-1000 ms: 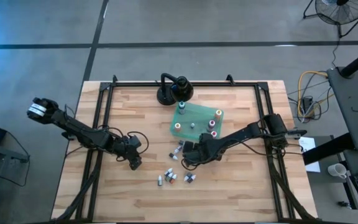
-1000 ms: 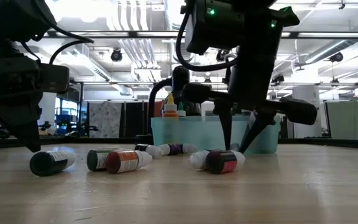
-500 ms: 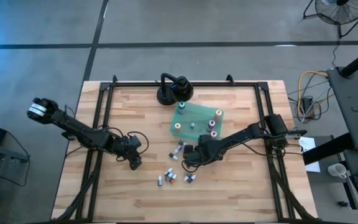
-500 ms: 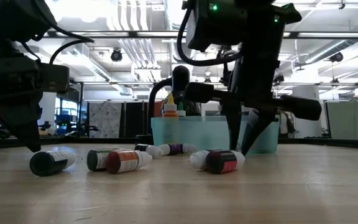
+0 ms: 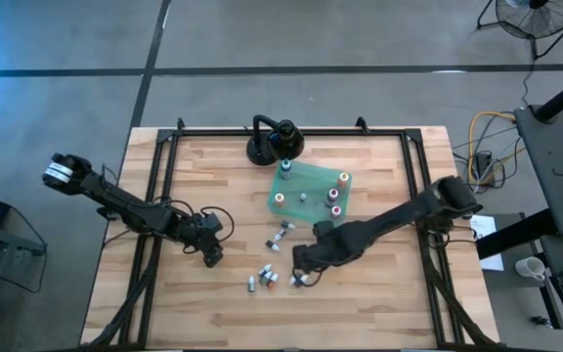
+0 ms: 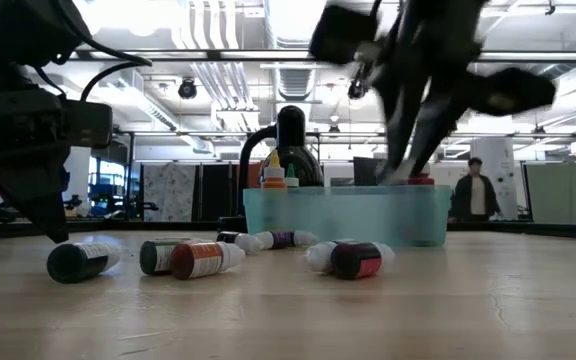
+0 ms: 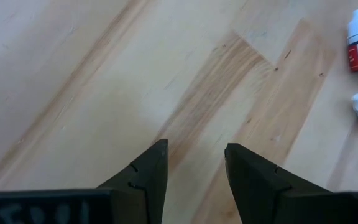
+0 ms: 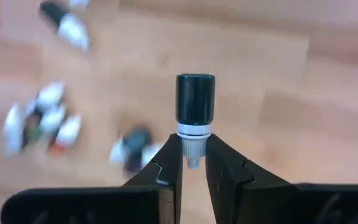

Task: Pick & Place food coloring
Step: Move the green food coloring bottle to the bottom right of the table, then move the pink food coloring bottle to the bottom right of the table

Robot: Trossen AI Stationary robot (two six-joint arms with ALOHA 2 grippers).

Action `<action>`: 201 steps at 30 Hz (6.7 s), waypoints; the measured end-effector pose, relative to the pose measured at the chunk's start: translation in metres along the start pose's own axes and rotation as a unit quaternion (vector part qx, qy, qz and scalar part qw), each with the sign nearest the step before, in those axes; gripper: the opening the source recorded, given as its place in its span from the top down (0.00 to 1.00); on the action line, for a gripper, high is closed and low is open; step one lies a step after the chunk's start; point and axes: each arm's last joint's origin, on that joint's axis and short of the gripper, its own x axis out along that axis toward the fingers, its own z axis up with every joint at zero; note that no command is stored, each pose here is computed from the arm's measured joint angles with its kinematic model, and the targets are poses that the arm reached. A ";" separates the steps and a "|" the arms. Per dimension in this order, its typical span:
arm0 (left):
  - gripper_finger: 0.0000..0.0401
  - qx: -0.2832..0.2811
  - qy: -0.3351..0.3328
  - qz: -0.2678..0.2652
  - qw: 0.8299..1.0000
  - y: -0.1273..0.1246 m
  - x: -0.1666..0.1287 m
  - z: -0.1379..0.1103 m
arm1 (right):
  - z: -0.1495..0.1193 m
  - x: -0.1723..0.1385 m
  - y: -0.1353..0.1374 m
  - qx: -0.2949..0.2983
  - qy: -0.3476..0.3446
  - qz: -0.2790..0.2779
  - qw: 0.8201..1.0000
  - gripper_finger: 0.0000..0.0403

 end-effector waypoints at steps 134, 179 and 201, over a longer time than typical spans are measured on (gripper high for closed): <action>0.67 0.005 -0.017 -0.009 1.000 -0.002 0.000 0.002 | -0.037 0.047 0.014 -0.705 -0.025 0.082 0.704 0.53; 0.67 -0.011 -0.026 -0.008 1.000 -0.003 0.000 0.003 | -0.033 0.082 0.009 -0.771 0.012 0.088 0.631 0.73; 0.67 -0.007 -0.031 -0.013 0.999 -0.004 0.000 0.004 | -0.031 0.026 -0.019 -0.378 0.375 -0.154 0.832 0.84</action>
